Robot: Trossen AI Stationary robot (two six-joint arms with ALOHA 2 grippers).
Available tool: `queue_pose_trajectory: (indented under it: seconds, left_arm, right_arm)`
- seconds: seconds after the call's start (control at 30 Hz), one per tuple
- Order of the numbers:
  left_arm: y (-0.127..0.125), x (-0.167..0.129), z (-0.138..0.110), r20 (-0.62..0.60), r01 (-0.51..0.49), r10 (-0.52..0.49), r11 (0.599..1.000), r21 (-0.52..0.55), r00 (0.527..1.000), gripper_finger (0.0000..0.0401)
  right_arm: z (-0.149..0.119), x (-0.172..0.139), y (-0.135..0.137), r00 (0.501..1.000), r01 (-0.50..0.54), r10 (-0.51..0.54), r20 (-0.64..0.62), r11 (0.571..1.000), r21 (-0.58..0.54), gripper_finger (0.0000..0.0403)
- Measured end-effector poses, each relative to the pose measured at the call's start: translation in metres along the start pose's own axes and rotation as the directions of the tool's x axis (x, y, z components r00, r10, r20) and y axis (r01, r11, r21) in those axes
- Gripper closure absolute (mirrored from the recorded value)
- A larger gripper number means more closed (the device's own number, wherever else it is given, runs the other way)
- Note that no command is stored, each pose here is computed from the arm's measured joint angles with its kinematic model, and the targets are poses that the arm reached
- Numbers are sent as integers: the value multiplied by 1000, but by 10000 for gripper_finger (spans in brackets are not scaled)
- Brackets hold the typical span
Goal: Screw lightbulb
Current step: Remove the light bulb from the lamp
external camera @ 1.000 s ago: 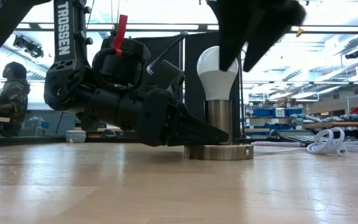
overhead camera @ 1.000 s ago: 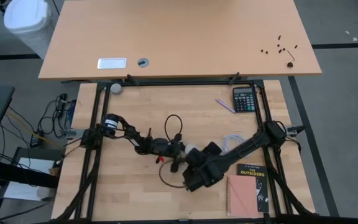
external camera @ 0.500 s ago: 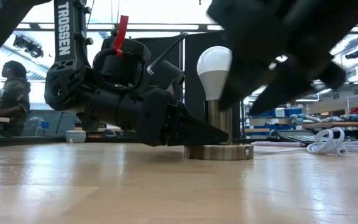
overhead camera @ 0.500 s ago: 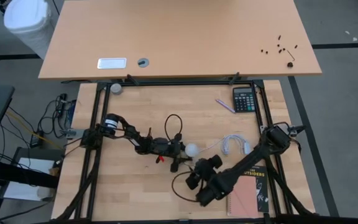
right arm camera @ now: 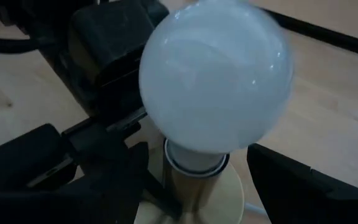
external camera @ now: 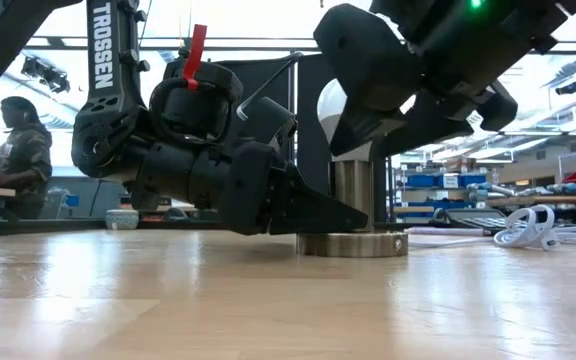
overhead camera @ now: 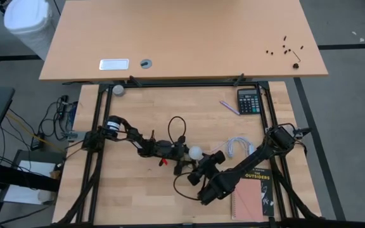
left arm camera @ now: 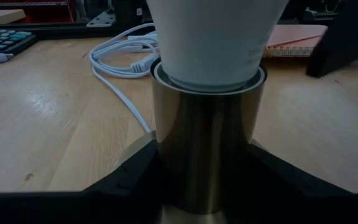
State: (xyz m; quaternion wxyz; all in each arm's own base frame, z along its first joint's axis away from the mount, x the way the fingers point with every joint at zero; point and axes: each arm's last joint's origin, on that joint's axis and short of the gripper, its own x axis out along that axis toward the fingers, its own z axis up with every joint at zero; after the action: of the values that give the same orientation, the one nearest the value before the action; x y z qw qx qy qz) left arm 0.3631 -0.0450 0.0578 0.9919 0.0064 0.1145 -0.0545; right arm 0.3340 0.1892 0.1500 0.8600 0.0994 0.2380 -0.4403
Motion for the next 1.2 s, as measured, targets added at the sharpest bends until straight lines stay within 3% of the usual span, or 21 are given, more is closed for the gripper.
queue_pose_trajectory:
  seconds: [0.2,0.37,0.47,0.6,0.67,0.77,0.93,1.2]
  left_arm:
    - [0,0,0,-1,0,0,1000,0,1000,203]
    - [1,0,0,-5,-8,8,1000,1,1000,203]
    - [1,0,0,-6,-9,9,1000,3,1000,203]
    - [1,0,0,-6,-8,8,1000,3,1000,203]
    - [1,0,0,-6,-10,10,1000,7,1000,203]
    - [1,0,-1,-6,-14,14,1000,11,1000,203]
    - [1,0,0,-6,-15,15,1000,12,1000,203]
    - [1,0,0,-6,-15,15,1000,15,1000,203]
  right_arm:
    - [2,0,-3,998,20,-19,55,1000,-21,119]
    - [6,-5,-16,997,79,-80,-15,996,-31,119]
    - [6,-13,-33,975,182,-185,-127,983,-29,121]
    - [4,-23,-53,886,382,-370,-281,924,-11,131]
    - [0,-27,-48,908,332,-318,-274,943,6,135]
    - [-4,-31,-32,960,163,-159,-232,987,0,137]
    - [-3,-25,-8,978,-22,23,-209,1000,7,138]
    - [12,-7,-1,998,-32,31,-52,999,-24,138]
